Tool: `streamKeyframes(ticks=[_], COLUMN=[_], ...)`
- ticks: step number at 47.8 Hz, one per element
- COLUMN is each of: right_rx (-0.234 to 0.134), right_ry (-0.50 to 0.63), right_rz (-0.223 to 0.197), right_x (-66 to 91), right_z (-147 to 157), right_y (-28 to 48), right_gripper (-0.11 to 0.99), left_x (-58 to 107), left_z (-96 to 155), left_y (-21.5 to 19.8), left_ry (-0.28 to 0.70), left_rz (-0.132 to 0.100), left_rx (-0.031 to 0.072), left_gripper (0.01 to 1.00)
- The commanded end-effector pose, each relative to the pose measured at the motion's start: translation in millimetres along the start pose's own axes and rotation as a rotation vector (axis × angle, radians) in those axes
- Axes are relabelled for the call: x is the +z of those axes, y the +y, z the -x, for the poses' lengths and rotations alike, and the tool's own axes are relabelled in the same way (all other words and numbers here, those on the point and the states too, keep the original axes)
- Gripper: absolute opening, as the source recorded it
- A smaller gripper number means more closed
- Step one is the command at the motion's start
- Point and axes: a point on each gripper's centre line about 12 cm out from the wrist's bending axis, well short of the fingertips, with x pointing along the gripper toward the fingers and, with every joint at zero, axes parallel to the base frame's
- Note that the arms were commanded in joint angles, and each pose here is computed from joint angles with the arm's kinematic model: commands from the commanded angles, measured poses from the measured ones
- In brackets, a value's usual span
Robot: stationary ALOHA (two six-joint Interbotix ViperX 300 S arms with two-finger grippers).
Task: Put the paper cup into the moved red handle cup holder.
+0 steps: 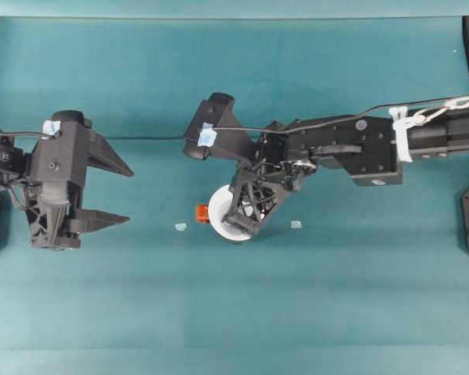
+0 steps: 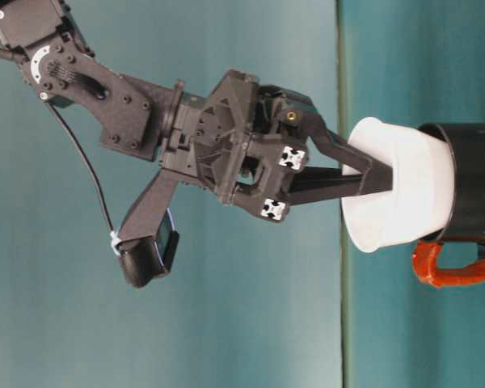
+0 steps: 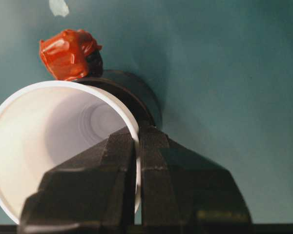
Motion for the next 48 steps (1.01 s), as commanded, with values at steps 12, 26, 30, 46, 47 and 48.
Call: streamKeyframes(ticks=[12, 26, 30, 46, 47, 48], right_rx=[0.008, 0.009, 0.008, 0.011, 0.01, 0.011], right_ry=[-0.018, -0.018, -0.018, -0.019, -0.019, -0.016], right_rz=[0.003, 0.003, 0.003, 0.003, 0.002, 0.002], right_x=[2.4, 2.3, 2.4, 3.7, 4.3, 3.6], right_z=[5.4, 5.4, 5.4, 7.1, 7.4, 7.4], right_y=[3.0, 3.1, 3.0, 4.5, 4.0, 4.6], right_gripper=[-0.1, -0.1, -0.1, -0.1, -0.1, -0.1], left_x=[13.6, 11.4, 11.4, 11.6, 10.8, 11.4], left_z=[4.0, 2.1, 2.1, 2.6, 2.4, 2.6], left_y=[0.1, 0.1, 0.0, 0.0, 0.0, 0.1], left_ry=[-0.101, -0.089, -0.089, -0.091, -0.087, -0.089], left_rz=[-0.001, -0.002, -0.001, -0.001, -0.001, -0.002], left_rx=[0.003, 0.003, 0.002, 0.002, 0.002, 0.003], left_gripper=[0.861, 0.861, 0.861, 0.861, 0.861, 0.861])
